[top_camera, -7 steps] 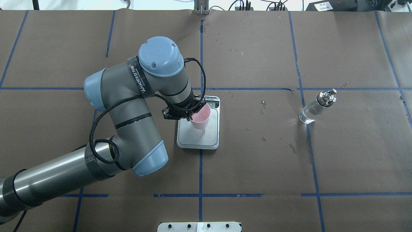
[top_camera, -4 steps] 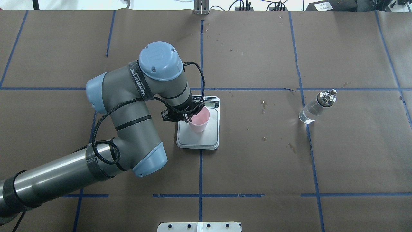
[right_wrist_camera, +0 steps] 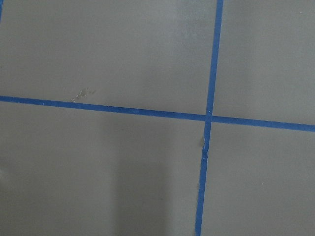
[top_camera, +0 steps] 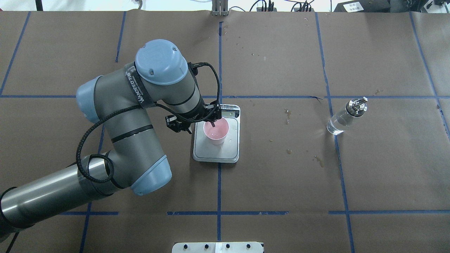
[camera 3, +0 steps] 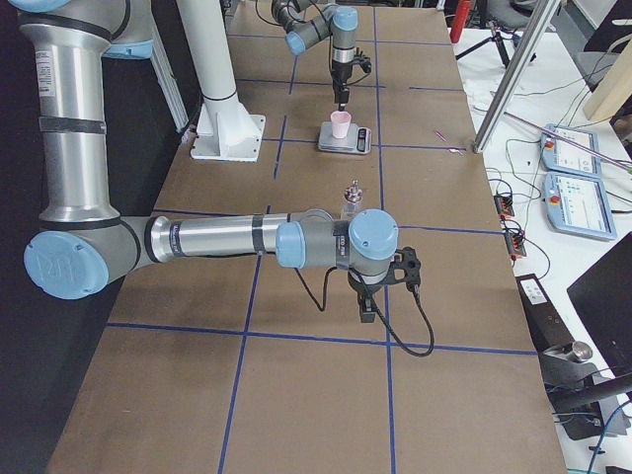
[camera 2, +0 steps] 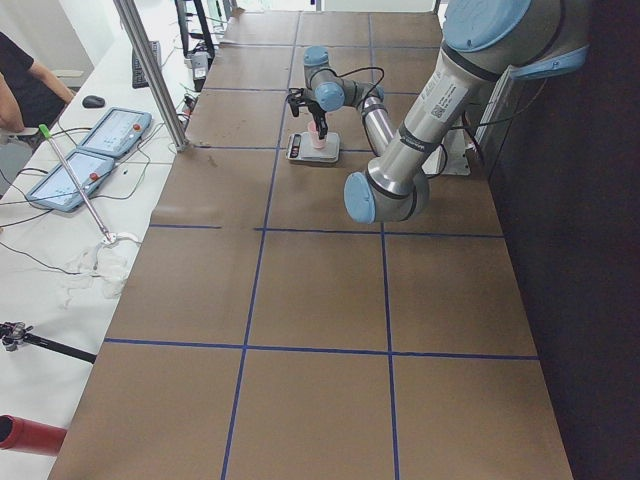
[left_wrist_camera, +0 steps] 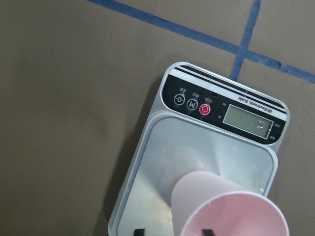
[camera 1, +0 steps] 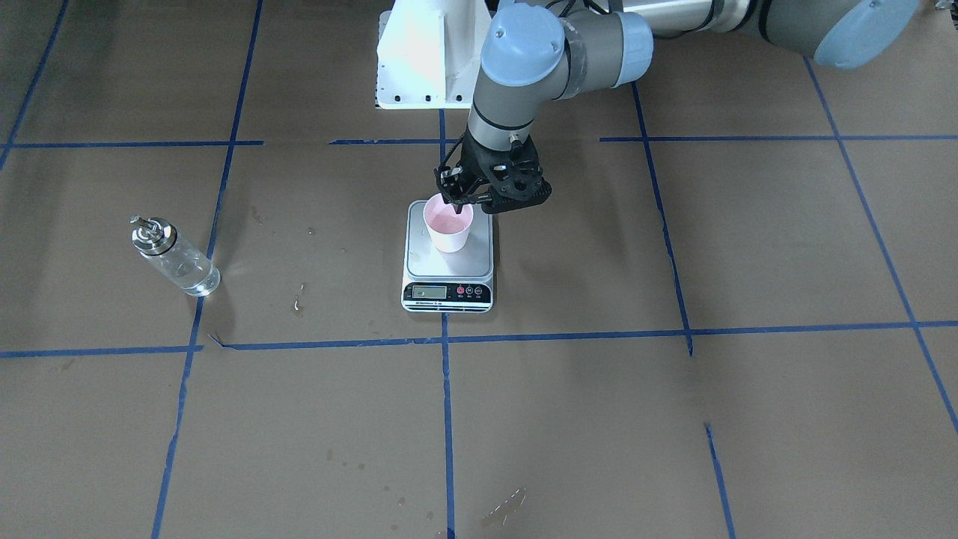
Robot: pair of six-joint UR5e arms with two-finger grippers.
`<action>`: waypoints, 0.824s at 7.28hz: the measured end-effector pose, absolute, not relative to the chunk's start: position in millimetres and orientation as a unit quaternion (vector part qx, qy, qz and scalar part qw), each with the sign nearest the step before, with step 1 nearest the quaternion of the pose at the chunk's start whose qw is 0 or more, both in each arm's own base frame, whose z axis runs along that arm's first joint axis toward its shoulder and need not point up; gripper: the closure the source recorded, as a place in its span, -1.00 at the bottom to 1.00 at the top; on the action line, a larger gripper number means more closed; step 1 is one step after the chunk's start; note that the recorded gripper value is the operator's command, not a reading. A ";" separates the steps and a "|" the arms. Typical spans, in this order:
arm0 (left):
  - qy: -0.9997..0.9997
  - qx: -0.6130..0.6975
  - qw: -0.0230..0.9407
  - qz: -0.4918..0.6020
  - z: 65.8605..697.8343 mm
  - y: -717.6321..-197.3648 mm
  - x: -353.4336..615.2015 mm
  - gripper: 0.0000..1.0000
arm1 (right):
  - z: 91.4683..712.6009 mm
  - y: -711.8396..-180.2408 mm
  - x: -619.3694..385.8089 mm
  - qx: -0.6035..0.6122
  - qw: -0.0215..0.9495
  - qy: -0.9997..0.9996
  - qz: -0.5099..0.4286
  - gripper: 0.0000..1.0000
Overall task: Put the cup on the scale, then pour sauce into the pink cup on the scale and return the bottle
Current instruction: 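Release the cup and withdraw the left gripper while the right arm reaches out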
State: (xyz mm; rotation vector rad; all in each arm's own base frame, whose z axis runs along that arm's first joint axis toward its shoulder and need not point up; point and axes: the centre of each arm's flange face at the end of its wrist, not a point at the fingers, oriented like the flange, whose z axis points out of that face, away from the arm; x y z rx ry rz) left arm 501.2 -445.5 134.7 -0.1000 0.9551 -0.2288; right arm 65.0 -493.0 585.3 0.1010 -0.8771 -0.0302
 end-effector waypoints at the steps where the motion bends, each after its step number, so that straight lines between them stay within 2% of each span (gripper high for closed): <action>1: 0.462 -0.037 0.881 -0.092 123.2 -449.8 472.6 -1.00 | 564.6 -490.5 64.8 0.053 0.903 -0.426 0.006 -1.00; 3: 0.462 -0.014 0.884 -0.070 114.3 -462.5 411.2 -1.00 | 523.9 -460.4 59.7 0.069 0.900 -0.430 0.018 -1.00; 6: 0.447 0.034 0.892 -0.047 152.0 -492.2 326.9 -1.00 | 417.9 -401.3 3.3 0.053 0.891 -0.448 0.053 -1.00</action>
